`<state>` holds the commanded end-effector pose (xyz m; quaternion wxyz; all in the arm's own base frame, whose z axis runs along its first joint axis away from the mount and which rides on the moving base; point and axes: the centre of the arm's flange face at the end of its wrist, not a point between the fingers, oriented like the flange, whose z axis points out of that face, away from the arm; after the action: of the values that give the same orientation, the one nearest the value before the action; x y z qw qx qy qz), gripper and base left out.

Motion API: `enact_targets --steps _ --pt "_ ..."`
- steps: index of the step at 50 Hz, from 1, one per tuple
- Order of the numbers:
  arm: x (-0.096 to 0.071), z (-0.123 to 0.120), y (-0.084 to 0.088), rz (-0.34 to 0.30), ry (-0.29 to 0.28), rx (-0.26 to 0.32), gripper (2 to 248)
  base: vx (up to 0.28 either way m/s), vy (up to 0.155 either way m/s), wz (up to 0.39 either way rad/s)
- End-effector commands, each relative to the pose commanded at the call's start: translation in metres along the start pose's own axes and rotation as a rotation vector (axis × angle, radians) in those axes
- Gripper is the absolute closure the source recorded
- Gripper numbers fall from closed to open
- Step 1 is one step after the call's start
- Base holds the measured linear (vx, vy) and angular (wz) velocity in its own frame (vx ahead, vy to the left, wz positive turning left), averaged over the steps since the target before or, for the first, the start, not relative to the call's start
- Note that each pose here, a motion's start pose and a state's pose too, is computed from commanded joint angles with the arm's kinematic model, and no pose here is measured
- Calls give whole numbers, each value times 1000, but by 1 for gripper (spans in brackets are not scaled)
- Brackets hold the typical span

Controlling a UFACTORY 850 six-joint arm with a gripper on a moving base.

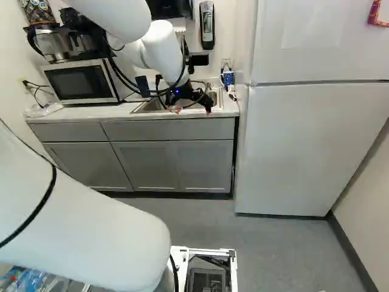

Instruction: Rinse the cup and place it in the tray

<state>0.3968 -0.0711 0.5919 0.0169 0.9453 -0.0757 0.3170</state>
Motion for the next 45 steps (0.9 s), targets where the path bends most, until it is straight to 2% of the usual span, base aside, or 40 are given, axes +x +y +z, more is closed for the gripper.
enact_targets --steps 25,45 --pt "0 0 0 0 0 0 3 -92 47 6" --pt "0 0 0 0 0 0 3 -6 3 5"
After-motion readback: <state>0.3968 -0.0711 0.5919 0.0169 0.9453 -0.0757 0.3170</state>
